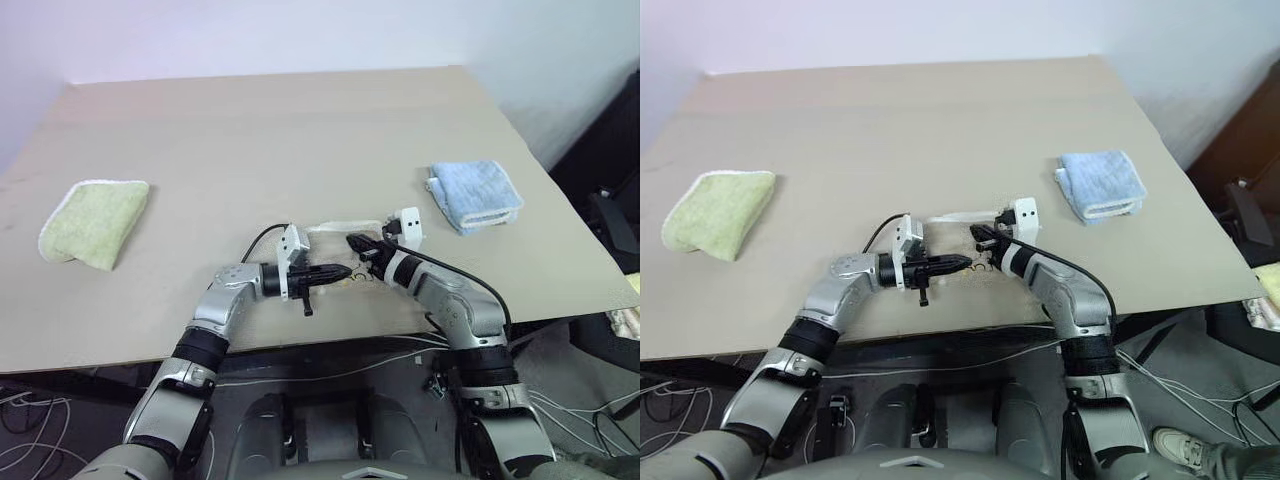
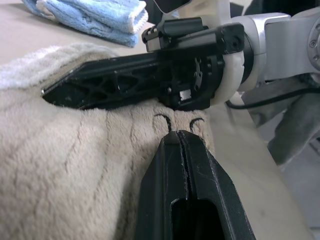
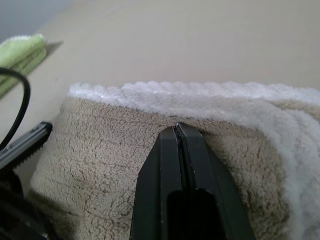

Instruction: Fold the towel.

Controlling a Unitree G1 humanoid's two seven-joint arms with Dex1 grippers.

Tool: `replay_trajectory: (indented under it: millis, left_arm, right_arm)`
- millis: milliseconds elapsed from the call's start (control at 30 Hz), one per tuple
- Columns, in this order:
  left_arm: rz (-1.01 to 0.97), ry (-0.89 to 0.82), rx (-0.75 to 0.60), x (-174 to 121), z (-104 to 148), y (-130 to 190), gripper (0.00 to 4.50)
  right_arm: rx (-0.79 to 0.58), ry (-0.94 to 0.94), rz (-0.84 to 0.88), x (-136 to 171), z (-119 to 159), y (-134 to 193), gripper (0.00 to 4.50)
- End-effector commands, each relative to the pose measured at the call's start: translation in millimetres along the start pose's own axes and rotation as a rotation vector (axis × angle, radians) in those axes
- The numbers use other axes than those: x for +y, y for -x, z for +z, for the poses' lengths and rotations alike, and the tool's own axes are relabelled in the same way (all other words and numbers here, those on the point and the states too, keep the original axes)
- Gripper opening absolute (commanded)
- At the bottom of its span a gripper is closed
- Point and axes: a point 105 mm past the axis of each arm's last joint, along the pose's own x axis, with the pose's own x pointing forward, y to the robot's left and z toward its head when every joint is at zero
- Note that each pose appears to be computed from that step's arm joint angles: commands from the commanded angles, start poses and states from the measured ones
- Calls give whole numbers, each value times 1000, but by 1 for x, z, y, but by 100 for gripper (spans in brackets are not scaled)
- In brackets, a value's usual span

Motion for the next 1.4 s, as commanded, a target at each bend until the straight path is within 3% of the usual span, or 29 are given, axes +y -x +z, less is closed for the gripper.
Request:
replay_trajectory:
  millis: [33,200,267,400,500,600,667,900,1100,1267,1400]
  left_arm:
    - [18,68,69,-1,-25,9,0]
    - [13,38,43,5,-9,12,0]
    - [31,18,17,11,4,14,0]
    - [90,18,51,24,12,16,0]
    - [131,68,-71,29,38,19,56]
    - [114,203,-205,29,68,37,151]
    - [95,250,-218,25,75,50,217]
    - [166,223,-114,23,74,88,445]
    - [290,108,58,36,54,106,445]
    - [321,30,136,35,45,119,445]
    - [343,36,150,34,38,118,445]
  right_arm:
    - [13,-13,-24,-5,-7,0,5]
    - [-47,24,88,4,20,8,21]
    - [-47,49,140,12,32,13,62]
    - [-72,101,183,20,57,22,199]
    - [-99,108,233,30,76,32,304]
    - [-82,126,286,39,81,46,407]
    - [-75,132,291,39,83,51,450]
    - [1,109,214,13,82,63,450]
    - [163,-13,176,-15,67,68,450]
    - [287,-86,87,-43,60,71,450]
    - [355,-166,115,-43,60,67,450]
